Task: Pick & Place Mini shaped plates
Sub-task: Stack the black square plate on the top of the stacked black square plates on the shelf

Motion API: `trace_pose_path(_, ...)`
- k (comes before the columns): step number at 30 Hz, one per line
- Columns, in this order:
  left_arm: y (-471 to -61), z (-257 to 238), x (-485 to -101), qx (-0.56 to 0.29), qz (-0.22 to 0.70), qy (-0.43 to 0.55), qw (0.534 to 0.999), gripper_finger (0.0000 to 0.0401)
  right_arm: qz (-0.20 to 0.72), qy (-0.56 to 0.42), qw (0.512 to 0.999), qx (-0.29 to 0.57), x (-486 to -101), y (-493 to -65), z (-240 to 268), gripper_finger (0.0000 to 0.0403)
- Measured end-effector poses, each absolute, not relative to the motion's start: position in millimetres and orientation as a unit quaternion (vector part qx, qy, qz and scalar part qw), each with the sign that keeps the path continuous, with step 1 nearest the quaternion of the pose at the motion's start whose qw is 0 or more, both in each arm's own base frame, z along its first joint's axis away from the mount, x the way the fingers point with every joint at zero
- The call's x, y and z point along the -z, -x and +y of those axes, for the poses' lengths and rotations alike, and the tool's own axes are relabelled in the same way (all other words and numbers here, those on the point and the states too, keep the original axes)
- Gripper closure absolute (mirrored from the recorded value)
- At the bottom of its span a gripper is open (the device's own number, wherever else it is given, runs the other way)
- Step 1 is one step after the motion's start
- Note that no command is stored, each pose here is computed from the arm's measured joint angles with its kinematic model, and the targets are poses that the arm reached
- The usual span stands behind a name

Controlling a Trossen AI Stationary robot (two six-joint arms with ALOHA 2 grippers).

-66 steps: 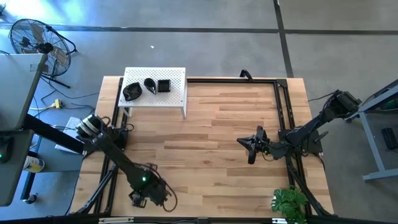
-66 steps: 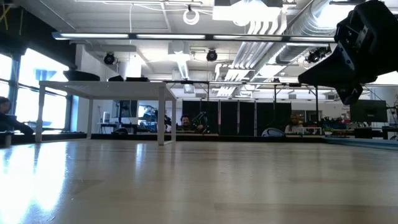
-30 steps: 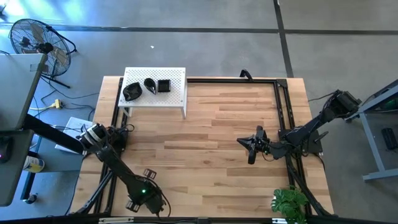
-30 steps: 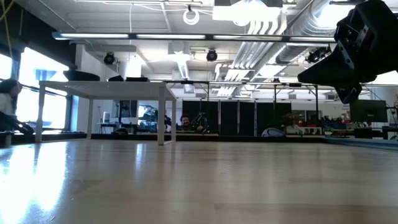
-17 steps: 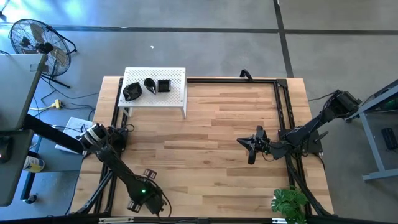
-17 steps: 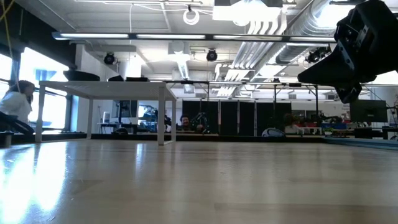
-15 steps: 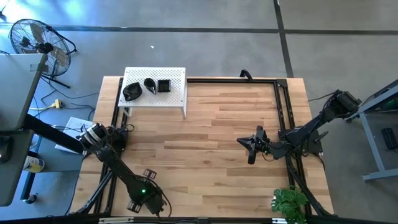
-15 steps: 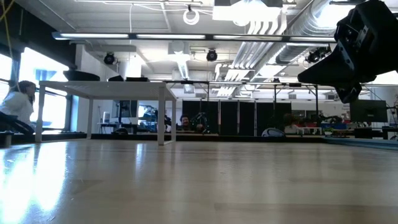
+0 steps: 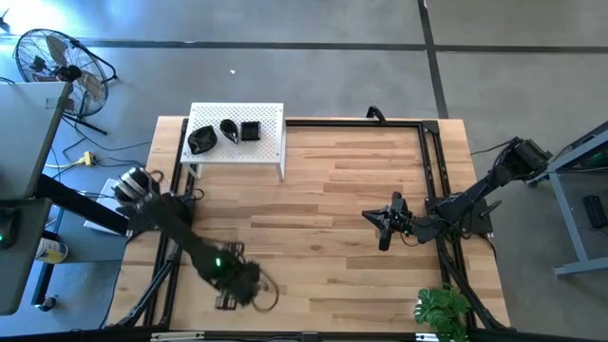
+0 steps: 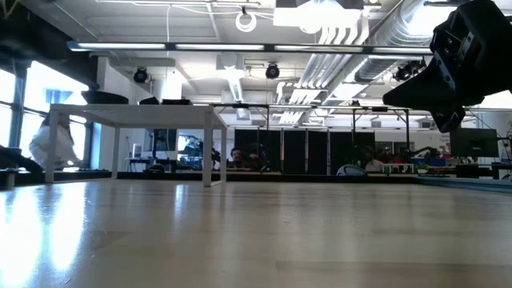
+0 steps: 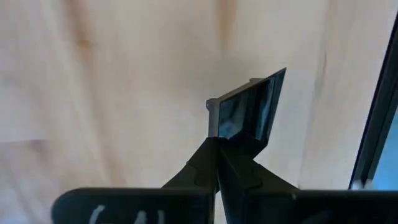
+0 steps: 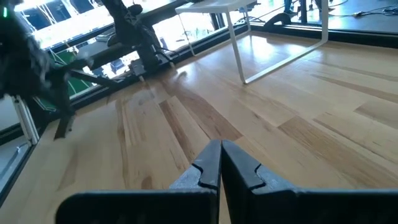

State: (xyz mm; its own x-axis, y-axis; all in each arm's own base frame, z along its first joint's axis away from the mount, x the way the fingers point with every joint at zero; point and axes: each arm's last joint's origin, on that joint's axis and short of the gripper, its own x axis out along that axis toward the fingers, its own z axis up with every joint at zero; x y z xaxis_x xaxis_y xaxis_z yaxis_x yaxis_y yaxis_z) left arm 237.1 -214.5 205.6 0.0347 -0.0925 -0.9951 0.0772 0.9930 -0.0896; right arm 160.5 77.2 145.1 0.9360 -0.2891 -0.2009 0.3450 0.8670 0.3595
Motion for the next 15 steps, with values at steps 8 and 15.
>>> trace_pose_path(8,-246,-138,-284,-0.05,0.558,0.156,0.813,0.04,0.071,-0.201,0.964,0.159,-145,-161,78,0.0402)
trace_pose_path(15,-229,-64,-339,-0.155,0.415,0.298,0.846,0.04,0.072,-0.201,0.964,0.157,-145,-161,78,0.0402)
